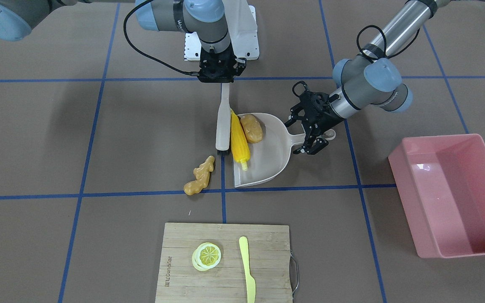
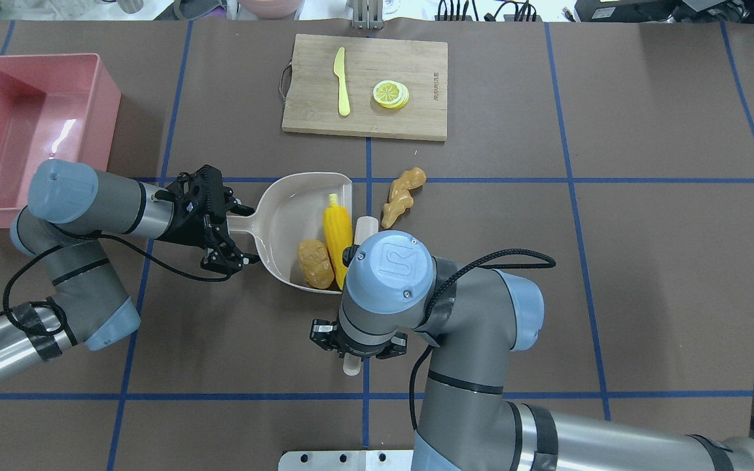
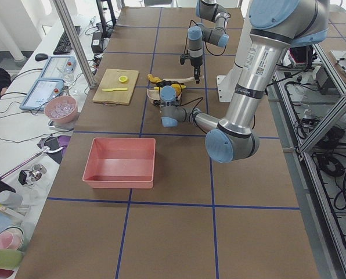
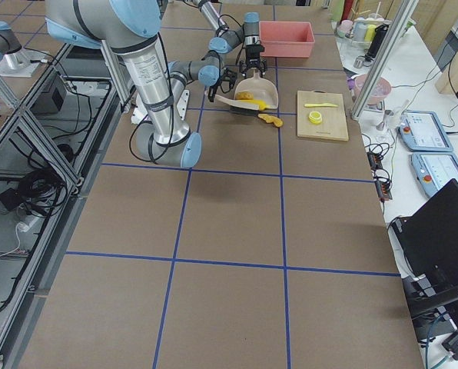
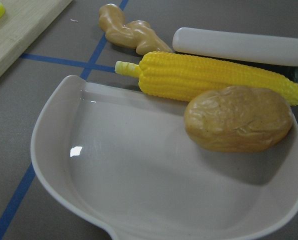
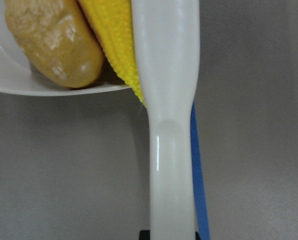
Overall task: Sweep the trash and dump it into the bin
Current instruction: 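Sweep the corn and potato into the dustpan with the right gripper's brush, then sweep the ginger into the dustpan with the brush in the right gripper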
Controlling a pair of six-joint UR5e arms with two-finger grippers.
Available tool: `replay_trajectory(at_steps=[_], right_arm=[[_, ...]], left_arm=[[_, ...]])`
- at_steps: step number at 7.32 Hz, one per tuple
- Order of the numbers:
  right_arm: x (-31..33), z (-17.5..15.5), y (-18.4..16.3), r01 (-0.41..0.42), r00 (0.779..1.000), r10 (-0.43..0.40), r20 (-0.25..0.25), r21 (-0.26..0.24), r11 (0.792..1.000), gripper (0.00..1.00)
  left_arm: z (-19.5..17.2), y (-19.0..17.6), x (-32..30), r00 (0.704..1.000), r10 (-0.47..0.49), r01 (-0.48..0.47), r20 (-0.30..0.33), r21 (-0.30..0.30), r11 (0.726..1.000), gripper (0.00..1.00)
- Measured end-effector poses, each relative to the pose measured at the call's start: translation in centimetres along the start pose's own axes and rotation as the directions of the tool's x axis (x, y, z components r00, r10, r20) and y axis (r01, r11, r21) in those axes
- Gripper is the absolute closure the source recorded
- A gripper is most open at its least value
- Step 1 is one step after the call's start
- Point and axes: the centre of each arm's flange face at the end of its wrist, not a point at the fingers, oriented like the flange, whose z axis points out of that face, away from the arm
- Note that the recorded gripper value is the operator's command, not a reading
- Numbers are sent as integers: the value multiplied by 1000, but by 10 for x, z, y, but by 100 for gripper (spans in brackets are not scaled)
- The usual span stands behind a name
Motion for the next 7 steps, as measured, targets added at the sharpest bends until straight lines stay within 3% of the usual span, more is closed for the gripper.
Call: replay_trajectory(at_steps=[2, 4, 6, 7], right_arm=[[4, -20, -28, -29, 1000, 29, 7, -25, 999, 100], [49, -67, -52, -10, 1000, 10, 2, -23, 1000, 100], [86, -105, -69, 91, 994, -90, -65, 0, 996, 100], [103, -104, -81, 161, 981, -159, -108, 12, 987, 100]], left_arm=[[0, 0, 0, 1000, 0, 0, 0, 0, 1000, 3], [0, 0, 0, 1000, 0, 0, 1, 1, 1000, 3], [0, 0, 0, 1000, -1, 1, 1, 1, 1000, 3], [0, 0, 0, 1000, -1, 1, 1, 1, 1000, 3]])
